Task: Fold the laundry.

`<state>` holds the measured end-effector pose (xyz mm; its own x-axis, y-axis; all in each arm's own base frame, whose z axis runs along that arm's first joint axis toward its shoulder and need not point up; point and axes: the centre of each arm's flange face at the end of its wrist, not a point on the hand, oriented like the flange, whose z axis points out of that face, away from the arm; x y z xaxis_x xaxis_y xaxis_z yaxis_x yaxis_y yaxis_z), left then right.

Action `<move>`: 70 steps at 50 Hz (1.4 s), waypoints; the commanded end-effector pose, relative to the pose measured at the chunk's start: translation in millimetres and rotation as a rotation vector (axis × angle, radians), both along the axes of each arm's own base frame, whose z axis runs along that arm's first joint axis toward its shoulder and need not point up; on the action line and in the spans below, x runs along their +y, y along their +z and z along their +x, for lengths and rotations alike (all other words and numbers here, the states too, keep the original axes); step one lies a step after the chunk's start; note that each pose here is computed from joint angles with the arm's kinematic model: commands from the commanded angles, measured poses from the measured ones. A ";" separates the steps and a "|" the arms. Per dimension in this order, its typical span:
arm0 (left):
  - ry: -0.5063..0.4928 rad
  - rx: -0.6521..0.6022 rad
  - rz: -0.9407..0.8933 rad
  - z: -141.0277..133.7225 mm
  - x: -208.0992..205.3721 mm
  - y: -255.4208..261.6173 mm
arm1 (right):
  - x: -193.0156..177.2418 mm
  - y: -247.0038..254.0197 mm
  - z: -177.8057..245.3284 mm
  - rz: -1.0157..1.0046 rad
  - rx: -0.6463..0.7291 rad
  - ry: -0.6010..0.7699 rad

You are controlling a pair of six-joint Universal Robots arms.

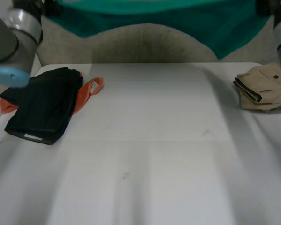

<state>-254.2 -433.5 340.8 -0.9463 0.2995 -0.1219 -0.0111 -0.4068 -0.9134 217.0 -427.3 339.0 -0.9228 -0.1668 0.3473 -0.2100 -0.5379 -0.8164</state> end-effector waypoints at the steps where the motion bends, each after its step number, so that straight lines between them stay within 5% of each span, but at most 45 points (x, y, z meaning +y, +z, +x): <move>1: 0.010 -0.103 0.250 7.5 0.3 -92.1 | 7.7 -103.6 -4.6 0.356 0.156 0.030; 14: -0.055 -0.319 0.443 7.0 27.7 -175.0 | 26.9 -212.7 -22.8 0.705 0.282 0.035; 33: -0.010 -0.381 0.474 13.7 29.9 -172.9 | 12.5 -219.7 -46.7 0.761 0.275 -0.055; 43: -0.032 -0.488 0.579 16.9 64.7 -162.2 | 35.6 -177.2 -61.1 0.796 0.320 -0.076; 51: -0.075 -0.803 0.914 45.5 146.7 -167.4 | 112.6 -168.1 -93.6 1.087 0.688 -0.010; 56: -0.239 -0.957 1.055 60.2 201.3 -170.5 | 153.6 -164.6 -111.5 1.123 0.960 0.088; 61: -0.258 -0.971 1.006 54.1 203.3 -169.7 | 147.9 -163.1 -107.3 1.068 0.930 0.061; 70: -0.125 -0.792 0.827 35.8 140.3 -152.3 | 93.4 -159.8 -89.2 0.873 0.708 -0.018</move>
